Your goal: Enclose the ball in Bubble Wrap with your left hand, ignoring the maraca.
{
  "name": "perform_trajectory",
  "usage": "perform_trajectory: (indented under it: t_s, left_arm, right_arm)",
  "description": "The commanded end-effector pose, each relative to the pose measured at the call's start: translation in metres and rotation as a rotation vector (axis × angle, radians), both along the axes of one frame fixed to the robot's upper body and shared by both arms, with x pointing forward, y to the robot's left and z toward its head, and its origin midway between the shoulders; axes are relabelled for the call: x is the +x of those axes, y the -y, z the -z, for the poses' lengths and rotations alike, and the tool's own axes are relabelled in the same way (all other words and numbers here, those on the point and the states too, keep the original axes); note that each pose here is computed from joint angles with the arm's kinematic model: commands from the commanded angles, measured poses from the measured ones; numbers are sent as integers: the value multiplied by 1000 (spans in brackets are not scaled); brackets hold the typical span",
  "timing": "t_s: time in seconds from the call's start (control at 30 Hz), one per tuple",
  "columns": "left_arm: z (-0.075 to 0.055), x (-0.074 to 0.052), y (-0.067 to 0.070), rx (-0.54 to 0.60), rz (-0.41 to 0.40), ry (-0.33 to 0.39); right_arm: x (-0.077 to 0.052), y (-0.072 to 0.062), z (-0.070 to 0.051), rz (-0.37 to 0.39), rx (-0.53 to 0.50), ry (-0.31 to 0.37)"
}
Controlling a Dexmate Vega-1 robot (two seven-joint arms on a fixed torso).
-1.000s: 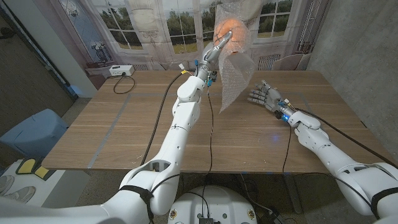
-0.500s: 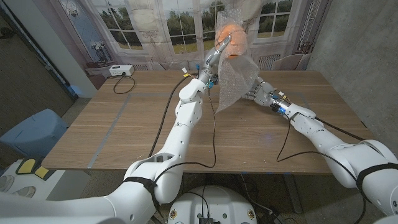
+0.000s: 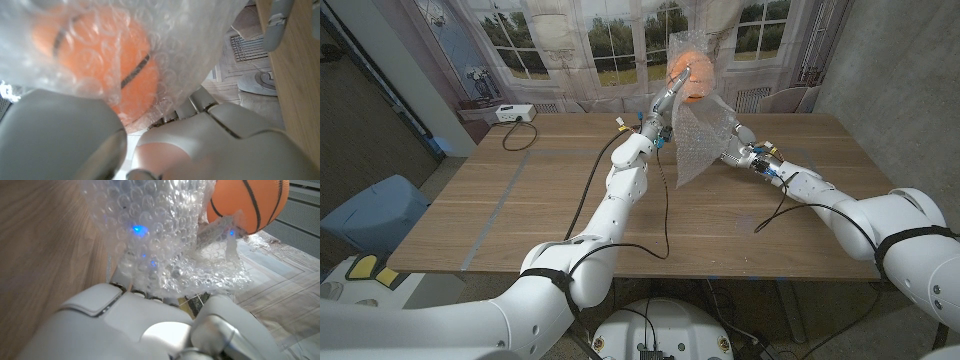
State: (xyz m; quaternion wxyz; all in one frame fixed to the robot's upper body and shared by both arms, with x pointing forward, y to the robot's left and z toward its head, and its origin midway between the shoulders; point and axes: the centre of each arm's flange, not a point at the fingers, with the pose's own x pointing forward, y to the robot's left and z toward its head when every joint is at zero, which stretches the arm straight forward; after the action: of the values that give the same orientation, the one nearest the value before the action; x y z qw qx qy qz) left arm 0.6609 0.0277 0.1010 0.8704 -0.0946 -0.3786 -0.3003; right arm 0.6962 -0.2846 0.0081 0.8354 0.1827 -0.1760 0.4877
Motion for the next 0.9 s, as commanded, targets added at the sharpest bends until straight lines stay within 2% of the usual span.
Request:
perform_trajectory:
  t_s: [0.03,0.23,0.53,0.73,0.9]
  left_arm:
    - [11,13,-14,48,-81,-27]
    - [17,16,-25,100,-153,-29]
    - [19,20,-43,212,-240,-31]
    - [17,21,-53,326,-289,-39]
    - [11,19,-61,414,-345,-43]
  right_arm:
    - [0,-6,-1,-75,89,-94]
    - [2,-6,0,-76,128,-126]
    - [9,5,5,-12,150,-170]
    - [12,15,11,41,151,-197]
    - [12,19,14,47,139,-204]
